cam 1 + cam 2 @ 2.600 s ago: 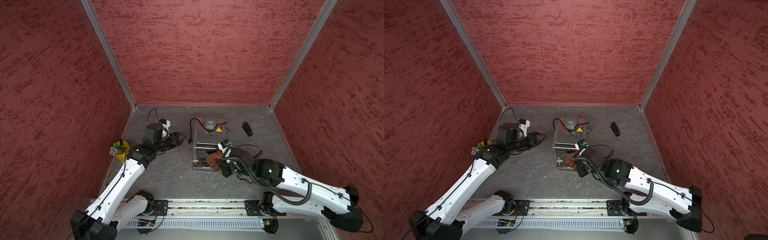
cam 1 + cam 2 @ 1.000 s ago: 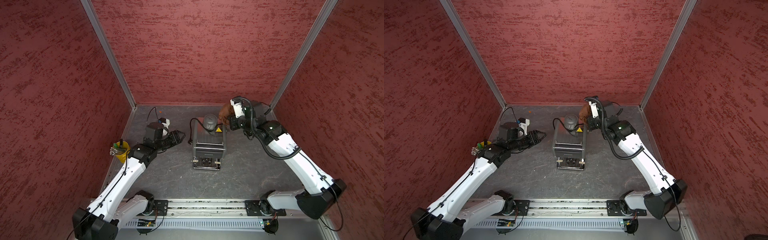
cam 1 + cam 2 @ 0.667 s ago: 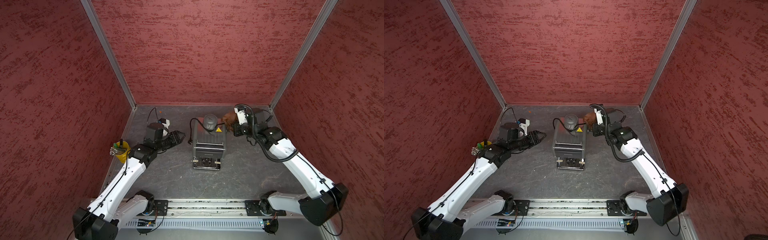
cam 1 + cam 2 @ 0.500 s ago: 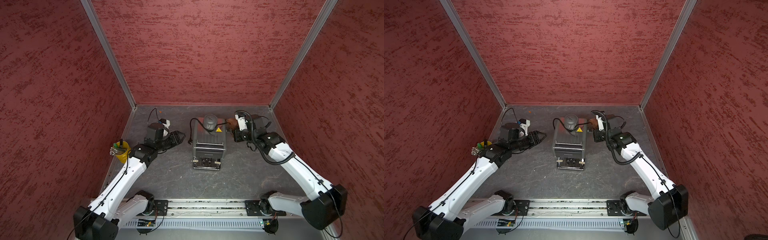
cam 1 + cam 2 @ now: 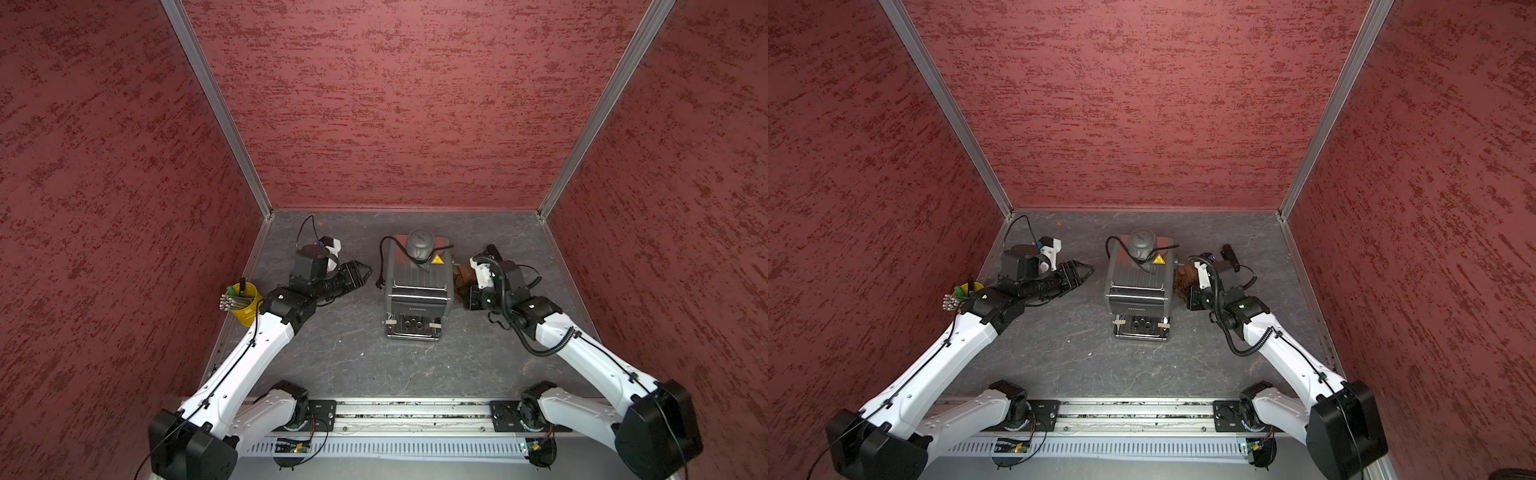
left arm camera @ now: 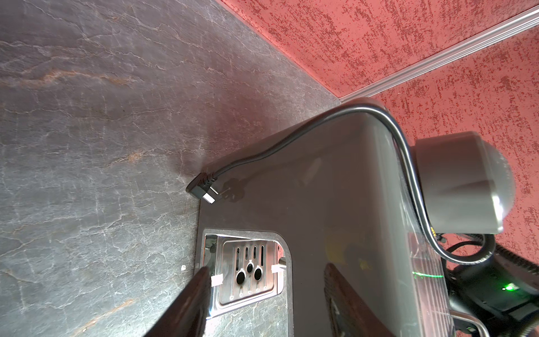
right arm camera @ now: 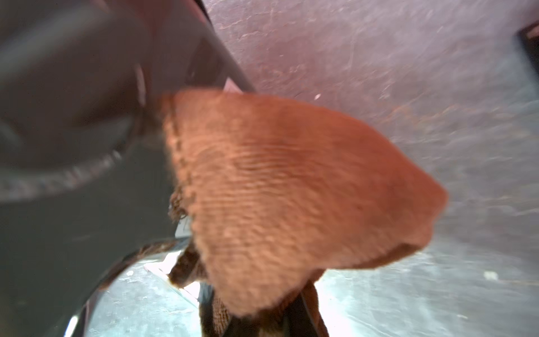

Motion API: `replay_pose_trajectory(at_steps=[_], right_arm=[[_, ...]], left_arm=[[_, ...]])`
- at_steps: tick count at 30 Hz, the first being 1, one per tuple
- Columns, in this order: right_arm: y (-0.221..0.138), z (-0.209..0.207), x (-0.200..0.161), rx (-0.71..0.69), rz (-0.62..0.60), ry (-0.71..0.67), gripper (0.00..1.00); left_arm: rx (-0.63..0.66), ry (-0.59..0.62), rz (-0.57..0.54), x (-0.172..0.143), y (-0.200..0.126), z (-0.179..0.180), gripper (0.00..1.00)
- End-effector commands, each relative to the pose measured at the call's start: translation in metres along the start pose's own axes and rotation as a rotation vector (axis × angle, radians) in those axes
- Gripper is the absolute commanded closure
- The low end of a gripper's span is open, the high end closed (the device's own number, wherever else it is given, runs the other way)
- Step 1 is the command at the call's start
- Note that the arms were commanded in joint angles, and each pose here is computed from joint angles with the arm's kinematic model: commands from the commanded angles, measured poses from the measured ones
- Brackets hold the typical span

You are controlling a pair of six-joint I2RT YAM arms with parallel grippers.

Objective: Wipe the surface of a coffee machine
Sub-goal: Wipe the dirt from the surface of the coffee machine.

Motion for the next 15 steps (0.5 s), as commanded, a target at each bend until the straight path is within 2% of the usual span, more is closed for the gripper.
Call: replay_pose_trajectory(at_steps=[1,15], right_arm=[[-0.001,0.014,0.002,0.151,-0.03,0.056,1.0],[0.024,-0.01,-0.036,0.19,0.072,0.173,1.0]], left_arm=[[-0.013,-0.007,-0.015,0.001,-0.001,0.0,0.38],[-0.016,-0.003,-0.01,-0.003,-0.006,0.0,0.38]])
Point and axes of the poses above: each gripper's point midway between its finger pads, its own y axis out along the fingers, its own z axis along the line the jaws close on, x = y × z, the point moved 7 cm from there along -y, back along the fingers, and after that the axes turned 15 degrees about y, right-handed, at the moved point
